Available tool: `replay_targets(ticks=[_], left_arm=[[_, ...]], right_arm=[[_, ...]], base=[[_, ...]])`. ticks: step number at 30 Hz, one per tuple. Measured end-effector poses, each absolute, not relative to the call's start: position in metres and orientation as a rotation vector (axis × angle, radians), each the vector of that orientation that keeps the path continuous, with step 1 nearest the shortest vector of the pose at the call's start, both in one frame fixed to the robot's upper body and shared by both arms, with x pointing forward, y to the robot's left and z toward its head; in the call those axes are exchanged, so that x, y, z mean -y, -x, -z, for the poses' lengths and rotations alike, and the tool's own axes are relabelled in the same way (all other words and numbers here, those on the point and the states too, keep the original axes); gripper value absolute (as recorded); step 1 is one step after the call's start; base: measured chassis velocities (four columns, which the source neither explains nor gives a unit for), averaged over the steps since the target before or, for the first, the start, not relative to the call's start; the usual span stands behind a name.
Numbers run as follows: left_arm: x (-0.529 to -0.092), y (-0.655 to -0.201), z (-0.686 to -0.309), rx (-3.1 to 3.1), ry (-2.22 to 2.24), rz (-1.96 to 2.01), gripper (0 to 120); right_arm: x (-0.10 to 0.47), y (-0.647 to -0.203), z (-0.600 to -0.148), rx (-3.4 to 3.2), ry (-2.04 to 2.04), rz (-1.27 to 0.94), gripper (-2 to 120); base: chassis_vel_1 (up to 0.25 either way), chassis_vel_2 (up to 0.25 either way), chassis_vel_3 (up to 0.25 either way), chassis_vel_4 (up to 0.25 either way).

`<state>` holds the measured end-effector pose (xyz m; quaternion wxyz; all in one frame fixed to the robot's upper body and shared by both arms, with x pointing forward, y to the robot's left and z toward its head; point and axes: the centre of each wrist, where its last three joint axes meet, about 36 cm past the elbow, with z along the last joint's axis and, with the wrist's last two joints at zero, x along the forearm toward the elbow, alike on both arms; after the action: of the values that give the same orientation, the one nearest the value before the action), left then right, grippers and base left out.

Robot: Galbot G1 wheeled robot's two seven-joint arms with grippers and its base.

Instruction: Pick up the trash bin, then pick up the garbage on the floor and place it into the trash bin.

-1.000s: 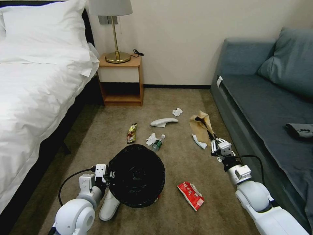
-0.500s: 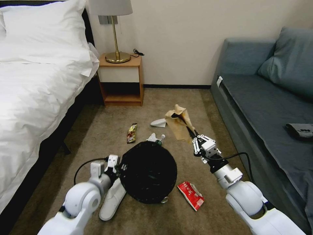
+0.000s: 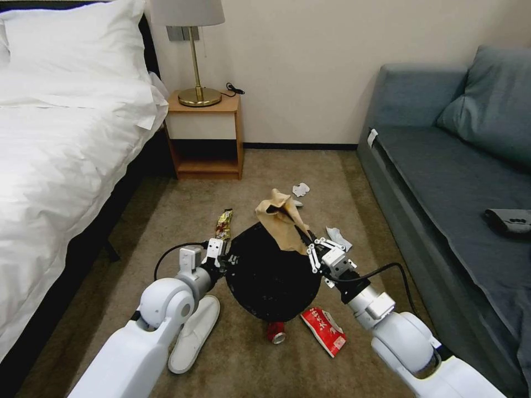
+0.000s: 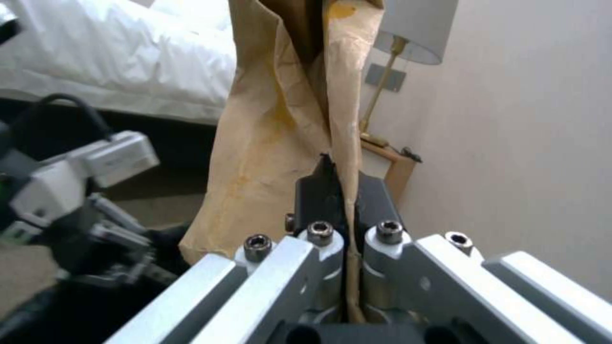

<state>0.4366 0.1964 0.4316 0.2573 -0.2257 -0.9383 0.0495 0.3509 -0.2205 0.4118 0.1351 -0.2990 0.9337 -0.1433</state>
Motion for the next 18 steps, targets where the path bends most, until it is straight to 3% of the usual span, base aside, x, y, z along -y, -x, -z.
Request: replay_targets(ticks=[18], left_arm=[[-0.175,-0.433,-0.44,2.538,0.681,-0.198,2]], right_arm=[[0.22,-0.354,-0.389,-2.756,0.852,0.423,0]], base=[[0.0,0.0,0.0,0.0]])
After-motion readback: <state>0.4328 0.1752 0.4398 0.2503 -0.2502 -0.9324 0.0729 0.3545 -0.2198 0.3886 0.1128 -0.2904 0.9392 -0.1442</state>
